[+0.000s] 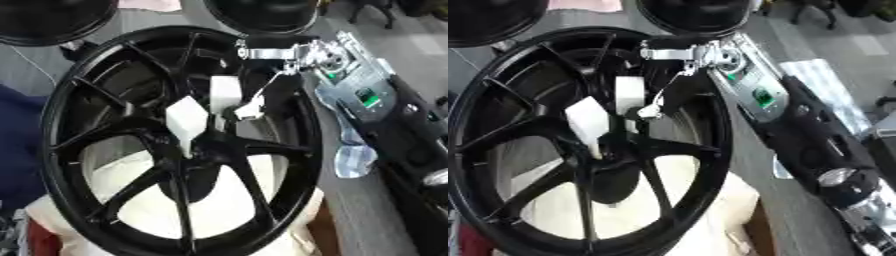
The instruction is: Pull the pin out of the wheel hub.
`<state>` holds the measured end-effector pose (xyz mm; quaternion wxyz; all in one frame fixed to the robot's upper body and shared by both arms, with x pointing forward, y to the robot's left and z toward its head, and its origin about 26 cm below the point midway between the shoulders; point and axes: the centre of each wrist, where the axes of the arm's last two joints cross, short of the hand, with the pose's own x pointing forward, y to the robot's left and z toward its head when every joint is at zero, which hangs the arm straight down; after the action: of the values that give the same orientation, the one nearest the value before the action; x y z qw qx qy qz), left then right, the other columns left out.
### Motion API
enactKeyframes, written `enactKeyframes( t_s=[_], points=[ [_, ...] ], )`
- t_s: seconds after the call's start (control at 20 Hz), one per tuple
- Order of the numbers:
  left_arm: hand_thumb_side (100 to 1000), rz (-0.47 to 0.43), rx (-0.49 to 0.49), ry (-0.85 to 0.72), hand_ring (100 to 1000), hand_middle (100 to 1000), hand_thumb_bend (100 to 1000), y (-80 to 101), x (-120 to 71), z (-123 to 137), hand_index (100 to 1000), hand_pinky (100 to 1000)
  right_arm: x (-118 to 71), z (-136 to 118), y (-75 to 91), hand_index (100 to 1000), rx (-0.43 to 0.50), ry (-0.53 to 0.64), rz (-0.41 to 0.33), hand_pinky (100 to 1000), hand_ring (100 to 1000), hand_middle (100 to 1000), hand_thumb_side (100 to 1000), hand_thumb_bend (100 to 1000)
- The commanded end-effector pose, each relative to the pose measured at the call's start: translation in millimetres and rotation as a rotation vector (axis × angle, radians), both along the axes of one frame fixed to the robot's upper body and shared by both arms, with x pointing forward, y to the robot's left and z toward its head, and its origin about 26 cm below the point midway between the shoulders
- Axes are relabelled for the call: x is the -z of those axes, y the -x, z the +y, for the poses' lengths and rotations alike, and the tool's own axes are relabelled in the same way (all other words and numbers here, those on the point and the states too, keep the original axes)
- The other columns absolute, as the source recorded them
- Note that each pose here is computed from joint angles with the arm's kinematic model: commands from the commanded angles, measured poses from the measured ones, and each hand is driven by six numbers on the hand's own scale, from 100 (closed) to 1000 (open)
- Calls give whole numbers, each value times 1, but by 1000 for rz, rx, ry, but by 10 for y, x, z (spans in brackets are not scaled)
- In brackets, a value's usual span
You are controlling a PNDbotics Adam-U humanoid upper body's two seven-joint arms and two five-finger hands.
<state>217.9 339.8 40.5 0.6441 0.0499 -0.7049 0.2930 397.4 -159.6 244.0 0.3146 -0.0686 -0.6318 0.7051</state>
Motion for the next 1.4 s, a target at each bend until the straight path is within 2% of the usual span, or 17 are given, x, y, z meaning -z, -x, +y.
enactKeyframes(
  t_s=[0.05,0.45,0.85,1.4],
  points=[
    [959,-9,7,-15,566,457,127,-12,-44,9,672,795,-144,-40,12,654,11,-23,-32,765,762,441,380,263],
    [962,-3,7,-12,566,457,128,-17,-29,10,671,796,-163,-20,31,558,22,-72,-22,727,701,358,293,100],
    [963,1,7,-9,566,458,128,-20,-18,10,671,796,-238,-3,77,478,24,-148,2,684,640,296,277,100],
    [964,5,10,-3,566,459,130,-20,-9,13,671,797,-552,-30,221,427,-12,-240,9,667,610,242,271,100]
  ],
)
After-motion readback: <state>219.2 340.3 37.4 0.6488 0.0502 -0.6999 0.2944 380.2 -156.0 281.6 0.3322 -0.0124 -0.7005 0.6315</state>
